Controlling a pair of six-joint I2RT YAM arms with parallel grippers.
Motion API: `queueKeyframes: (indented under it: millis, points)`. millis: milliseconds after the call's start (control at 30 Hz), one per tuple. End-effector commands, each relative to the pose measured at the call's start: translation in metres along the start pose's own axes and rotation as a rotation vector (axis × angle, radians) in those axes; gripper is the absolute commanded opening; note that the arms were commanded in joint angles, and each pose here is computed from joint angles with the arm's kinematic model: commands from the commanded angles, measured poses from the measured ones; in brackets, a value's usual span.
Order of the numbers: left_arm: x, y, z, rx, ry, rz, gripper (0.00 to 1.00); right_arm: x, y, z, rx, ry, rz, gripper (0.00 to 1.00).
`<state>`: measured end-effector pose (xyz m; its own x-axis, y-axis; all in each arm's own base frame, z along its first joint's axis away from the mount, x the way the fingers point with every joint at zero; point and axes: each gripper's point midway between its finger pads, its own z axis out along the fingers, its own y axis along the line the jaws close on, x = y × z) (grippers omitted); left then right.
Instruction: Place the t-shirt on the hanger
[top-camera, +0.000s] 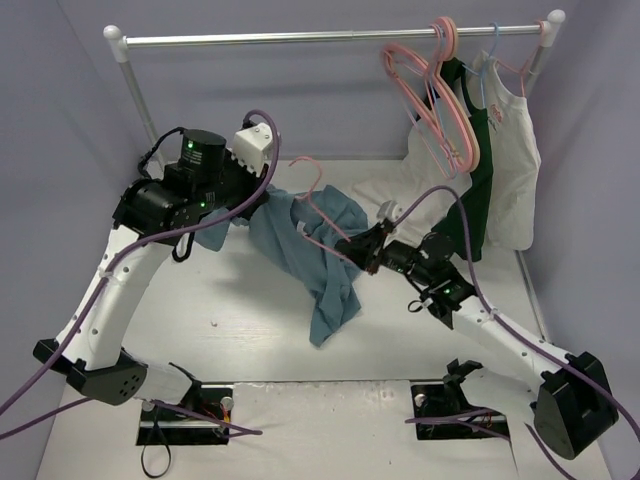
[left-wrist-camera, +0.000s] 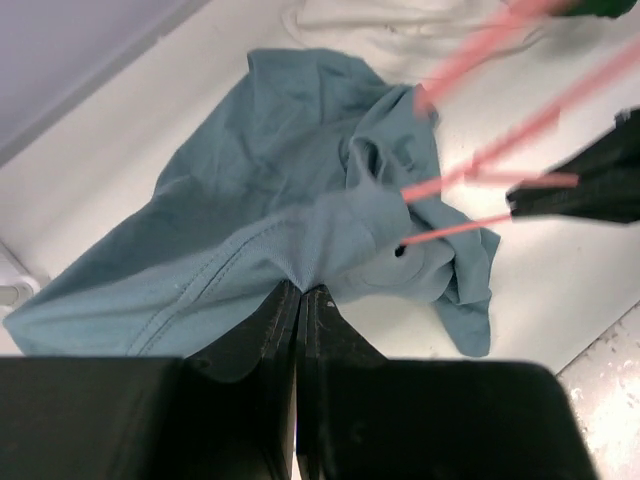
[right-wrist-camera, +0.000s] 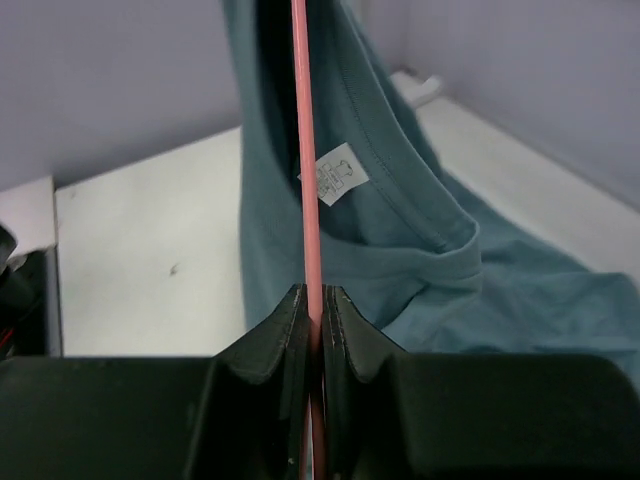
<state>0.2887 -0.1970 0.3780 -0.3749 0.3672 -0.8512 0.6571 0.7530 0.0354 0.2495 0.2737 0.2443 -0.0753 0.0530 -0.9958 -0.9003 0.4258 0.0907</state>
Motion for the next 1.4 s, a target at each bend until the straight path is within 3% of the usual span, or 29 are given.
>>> queueKeyframes:
  millis: [0, 233, 600, 633, 833, 1100, 1367]
  points:
    - [-0.030, -0.008, -0.029, 0.003, -0.137, 0.010, 0.00, -0.098, 0.005, -0.013, -0.046, -0.292, -0.151, 0.00]
    - [-0.009, -0.011, 0.014, 0.023, -0.048, -0.014, 0.00, -0.072, 0.020, -0.009, -0.137, -0.270, -0.075, 0.00]
    - [-0.042, -0.023, 0.022, 0.015, -0.117, 0.023, 0.00, -0.055, 0.023, -0.007, -0.117, -0.225, -0.087, 0.00]
    - [-0.043, -0.024, 0.019, 0.012, -0.121, 0.025, 0.02, -0.052, 0.022, -0.007, -0.116, -0.219, -0.083, 0.00]
    - [-0.031, -0.011, 0.000, -0.074, -0.141, 0.024, 0.39, -0.042, 0.016, -0.006, -0.092, -0.202, -0.076, 0.00]
    - [-0.010, 0.007, -0.018, -0.178, -0.127, 0.067, 0.52, -0.034, 0.012, -0.001, -0.096, -0.183, -0.061, 0.00]
    - [0.009, 0.023, 0.001, -0.169, -0.056, 0.121, 0.71, -0.035, 0.020, -0.001, -0.147, -0.167, -0.061, 0.00]
